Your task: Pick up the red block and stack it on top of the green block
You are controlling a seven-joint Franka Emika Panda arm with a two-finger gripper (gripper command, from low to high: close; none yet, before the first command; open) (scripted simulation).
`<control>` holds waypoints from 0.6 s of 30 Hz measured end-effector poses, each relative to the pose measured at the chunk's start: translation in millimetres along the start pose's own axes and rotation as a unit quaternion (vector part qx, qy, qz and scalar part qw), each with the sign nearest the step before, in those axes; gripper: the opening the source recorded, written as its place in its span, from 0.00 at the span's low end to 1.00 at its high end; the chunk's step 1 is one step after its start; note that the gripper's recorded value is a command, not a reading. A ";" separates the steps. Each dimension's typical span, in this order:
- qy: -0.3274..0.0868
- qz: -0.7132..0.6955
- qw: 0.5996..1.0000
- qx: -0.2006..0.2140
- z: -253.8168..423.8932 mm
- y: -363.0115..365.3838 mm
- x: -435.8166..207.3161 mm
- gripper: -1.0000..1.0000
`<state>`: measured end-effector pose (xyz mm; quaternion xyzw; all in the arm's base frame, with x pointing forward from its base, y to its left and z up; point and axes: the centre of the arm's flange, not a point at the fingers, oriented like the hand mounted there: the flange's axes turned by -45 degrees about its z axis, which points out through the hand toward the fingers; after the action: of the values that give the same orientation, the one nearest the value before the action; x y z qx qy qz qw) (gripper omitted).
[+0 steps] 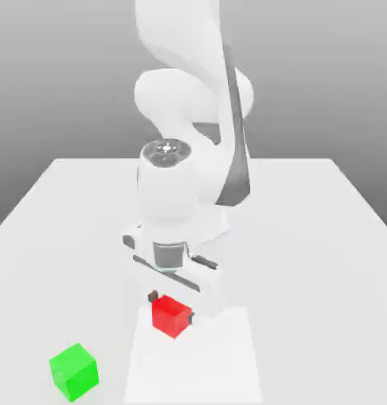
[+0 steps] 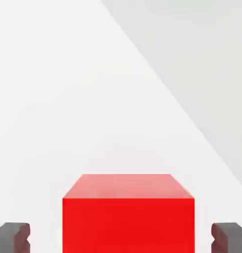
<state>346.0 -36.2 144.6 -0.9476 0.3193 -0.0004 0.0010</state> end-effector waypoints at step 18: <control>0.001 0.002 1.000 0.000 -63.1 0.0 1.6 0.00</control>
<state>347.2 -37.2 207.6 -0.9471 0.3210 -0.0010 0.0012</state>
